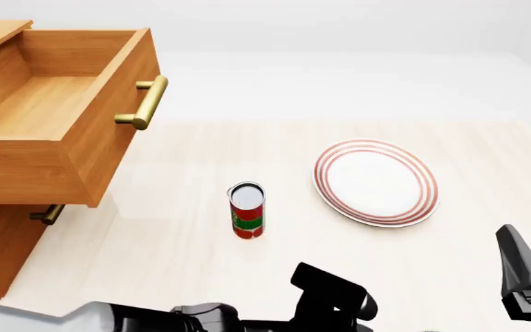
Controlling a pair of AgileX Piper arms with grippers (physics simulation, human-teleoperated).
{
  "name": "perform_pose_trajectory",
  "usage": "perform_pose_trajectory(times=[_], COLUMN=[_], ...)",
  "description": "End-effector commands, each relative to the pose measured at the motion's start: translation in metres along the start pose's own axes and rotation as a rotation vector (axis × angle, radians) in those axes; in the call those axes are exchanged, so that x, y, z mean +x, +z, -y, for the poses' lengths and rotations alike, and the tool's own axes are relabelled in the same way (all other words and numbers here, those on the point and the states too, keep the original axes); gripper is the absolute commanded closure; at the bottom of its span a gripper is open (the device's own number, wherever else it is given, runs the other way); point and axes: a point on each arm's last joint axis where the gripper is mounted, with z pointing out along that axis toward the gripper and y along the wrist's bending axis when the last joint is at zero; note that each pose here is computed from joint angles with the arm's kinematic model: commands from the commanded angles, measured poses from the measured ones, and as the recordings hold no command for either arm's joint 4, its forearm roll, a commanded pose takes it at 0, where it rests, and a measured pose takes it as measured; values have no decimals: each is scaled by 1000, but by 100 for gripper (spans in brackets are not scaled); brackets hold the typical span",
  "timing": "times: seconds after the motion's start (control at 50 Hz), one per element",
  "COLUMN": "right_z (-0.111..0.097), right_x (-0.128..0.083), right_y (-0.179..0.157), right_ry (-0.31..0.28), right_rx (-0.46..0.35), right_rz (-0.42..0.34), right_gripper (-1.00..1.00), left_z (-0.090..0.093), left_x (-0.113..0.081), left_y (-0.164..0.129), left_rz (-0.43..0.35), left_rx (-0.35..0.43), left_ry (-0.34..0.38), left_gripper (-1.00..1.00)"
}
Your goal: Put the bowl in the top drawer of the cabinet.
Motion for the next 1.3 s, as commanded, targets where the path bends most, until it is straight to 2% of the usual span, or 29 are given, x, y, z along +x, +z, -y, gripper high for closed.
perform_pose_trajectory(times=[0.02,0.72,1.3], right_z=[0,0,0], right_x=[0,0,0], right_y=[0,0,0], right_ry=[0,0,0], right_rx=[0,0,0], right_rz=[0,0,0], right_gripper=[-100,-100,-100], left_z=[-14,-32,-37], left_x=[-1,10,15], left_y=[2,14,27], left_rz=[-6,10,5], left_rx=[-42,-47,-53], left_ry=[-48,-127,-145], left_gripper=[-100,-100,-100])
